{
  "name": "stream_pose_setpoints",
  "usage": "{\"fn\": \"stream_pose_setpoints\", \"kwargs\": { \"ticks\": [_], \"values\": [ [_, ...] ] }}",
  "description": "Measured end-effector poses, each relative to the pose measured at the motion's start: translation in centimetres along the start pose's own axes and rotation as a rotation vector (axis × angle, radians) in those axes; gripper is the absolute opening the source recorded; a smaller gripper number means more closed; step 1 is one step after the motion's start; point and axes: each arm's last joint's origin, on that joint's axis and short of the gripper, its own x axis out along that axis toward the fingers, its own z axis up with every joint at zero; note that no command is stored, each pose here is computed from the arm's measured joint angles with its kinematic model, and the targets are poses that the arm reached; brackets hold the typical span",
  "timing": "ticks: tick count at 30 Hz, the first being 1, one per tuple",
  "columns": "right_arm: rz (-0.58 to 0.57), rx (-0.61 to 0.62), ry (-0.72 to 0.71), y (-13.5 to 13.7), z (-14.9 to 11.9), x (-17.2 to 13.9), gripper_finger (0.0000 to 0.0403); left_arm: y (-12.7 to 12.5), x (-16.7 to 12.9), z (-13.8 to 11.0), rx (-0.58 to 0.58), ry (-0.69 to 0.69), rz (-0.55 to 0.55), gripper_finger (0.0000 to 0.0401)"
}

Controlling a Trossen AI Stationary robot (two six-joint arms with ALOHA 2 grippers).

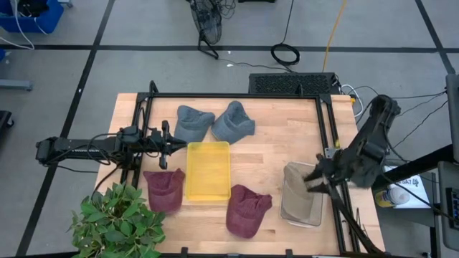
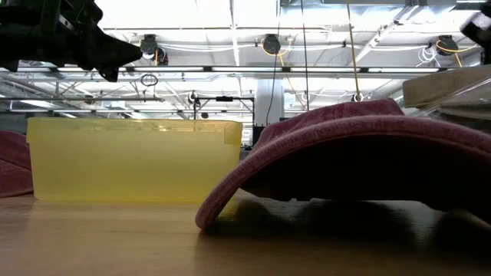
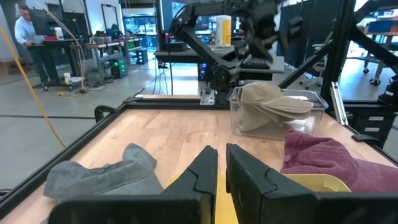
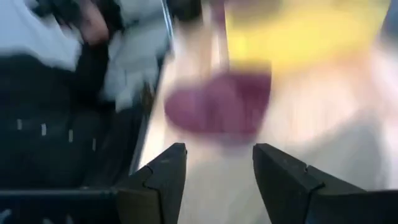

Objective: Pick & Place hat
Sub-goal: Put the left red cap into the yellow bin

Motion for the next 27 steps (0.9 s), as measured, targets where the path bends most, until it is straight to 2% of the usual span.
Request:
{"fn": "stream_pose_setpoints", "kwargs": {
  "ticks": [3, 7, 10, 14, 17, 22, 25, 27],
  "values": [
    [0.009, -0.131, -0.198, -0.1, 1.8, -1.0, 0.016, 0.0, 0.0, 0.0, 0.008, 0.0, 0.004, 0.0042],
    [-0.037, -0.316, -0.415, 0.0, 3.9, -2.2, 0.0138, 0.0, 0.0, 0.0, 0.023, 0.0, 0.005, 0.0042],
    [-0.092, -0.449, -0.471, 0.0, 4.5, -2.5, 0.0104, 0.0, 0.0, 0.0, 0.024, 0.0, 0.005, 0.0042],
    [-0.177, -0.626, -0.449, -0.7, 4.4, -2.7, 0.0031, 0.0, 0.0, 0.0, 0.024, 0.005, 0.005, 0.0042],
    [-0.253, -0.651, -0.451, -1.6, 4.3, -3.4, 0.0008, 0.0, 0.0, -0.1, 0.039, 0.008, 0.005, 0.0042],
    [-0.272, -0.553, -0.48, -3.6, 3.8, -5.0, 0.0002, 0.0, 0.0, 0.0, 0.065, -0.002, 0.007, 0.0042],
    [-0.288, -0.56, -0.472, -4.4, 2.7, -4.6, 0.0003, 0.0, 0.0, 0.1, 0.068, -0.007, 0.011, 0.0042],
    [-0.345, -0.566, -0.468, -4.9, 2.0, -4.2, 0.0001, 0.1, 0.0, 0.1, 0.068, -0.007, 0.03, 0.0042]
  ]
}}
